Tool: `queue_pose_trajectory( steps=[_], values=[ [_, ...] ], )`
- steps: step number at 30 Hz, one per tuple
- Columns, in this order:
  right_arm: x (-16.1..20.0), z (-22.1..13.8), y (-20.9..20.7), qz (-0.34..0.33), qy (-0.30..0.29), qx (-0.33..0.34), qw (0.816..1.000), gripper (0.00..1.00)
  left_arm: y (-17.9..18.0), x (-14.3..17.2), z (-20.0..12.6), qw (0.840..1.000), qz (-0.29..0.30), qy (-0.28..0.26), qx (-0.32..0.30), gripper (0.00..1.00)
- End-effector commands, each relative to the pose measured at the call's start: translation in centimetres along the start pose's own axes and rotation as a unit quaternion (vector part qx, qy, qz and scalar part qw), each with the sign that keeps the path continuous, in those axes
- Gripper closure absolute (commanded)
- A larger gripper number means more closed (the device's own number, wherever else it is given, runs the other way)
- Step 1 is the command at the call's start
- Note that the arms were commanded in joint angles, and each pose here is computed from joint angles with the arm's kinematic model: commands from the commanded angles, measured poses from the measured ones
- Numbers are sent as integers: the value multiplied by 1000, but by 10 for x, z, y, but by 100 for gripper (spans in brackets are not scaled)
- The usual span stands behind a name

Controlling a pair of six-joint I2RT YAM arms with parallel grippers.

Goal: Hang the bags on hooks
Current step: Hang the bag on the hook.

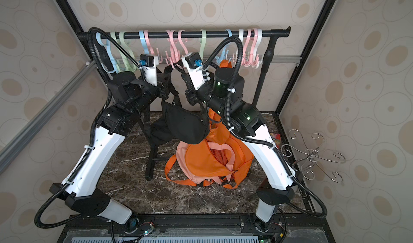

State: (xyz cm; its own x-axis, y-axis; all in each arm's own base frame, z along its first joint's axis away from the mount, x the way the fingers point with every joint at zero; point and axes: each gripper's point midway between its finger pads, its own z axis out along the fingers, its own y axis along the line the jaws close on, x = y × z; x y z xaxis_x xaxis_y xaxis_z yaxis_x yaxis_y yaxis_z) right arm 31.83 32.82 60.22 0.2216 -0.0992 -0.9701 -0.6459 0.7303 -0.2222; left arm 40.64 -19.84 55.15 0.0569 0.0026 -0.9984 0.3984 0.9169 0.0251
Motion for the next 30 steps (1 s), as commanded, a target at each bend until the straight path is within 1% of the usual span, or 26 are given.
queue_pose_trajectory(
  steps=[1, 3, 4, 6, 12, 15, 18, 21, 23, 24, 25, 27, 29, 30],
  values=[
    [-25, -9, 3, -53, -27, 26, 998, 94, 17, 31, 9, 999, -4, 48, -23, 100],
    [-22, 0, 15, -120, -14, 54, 991, 91, 17, 33, 10, 999, -5, 50, -20, 100],
    [-20, 3, 18, -140, -10, 65, 988, 88, 17, 33, 10, 999, -5, 50, -19, 100],
    [-21, 9, 19, -159, -6, 83, 984, 78, 17, 33, 10, 999, -8, 49, -16, 100],
    [-35, 6, 3, -168, -16, 131, 977, 72, 14, 31, 12, 999, -13, 46, -6, 100],
    [-28, 3, -1, -170, -1, 140, 975, 69, 16, 28, 10, 999, -12, 42, -9, 100],
    [-19, -4, -6, -166, 14, 148, 975, 61, 18, 25, 6, 999, -13, 36, -14, 100],
    [-12, -13, -16, -145, 19, 155, 977, 53, 22, 22, 0, 999, -14, 31, -25, 100],
    [-8, -21, -35, -109, 28, 166, 980, 50, 26, 18, -5, 999, -16, 24, -37, 100],
    [-6, -26, -43, -90, 34, 169, 981, 50, 27, 15, -8, 999, -16, 20, -39, 98],
    [-5, -31, -53, -72, 38, 175, 981, 50, 27, 11, -12, 999, -17, 14, -40, 92],
    [-2, -38, -64, -52, 44, 183, 981, 49, 27, 5, -19, 999, -19, -1, -39, 77],
    [2, -42, -68, -44, 51, 181, 981, 47, 28, -1, -26, 999, -23, -13, -38, 58],
    [6, -42, -68, -39, 56, 178, 982, 47, 26, -3, -29, 999, -24, -16, -35, 51]
  ],
)
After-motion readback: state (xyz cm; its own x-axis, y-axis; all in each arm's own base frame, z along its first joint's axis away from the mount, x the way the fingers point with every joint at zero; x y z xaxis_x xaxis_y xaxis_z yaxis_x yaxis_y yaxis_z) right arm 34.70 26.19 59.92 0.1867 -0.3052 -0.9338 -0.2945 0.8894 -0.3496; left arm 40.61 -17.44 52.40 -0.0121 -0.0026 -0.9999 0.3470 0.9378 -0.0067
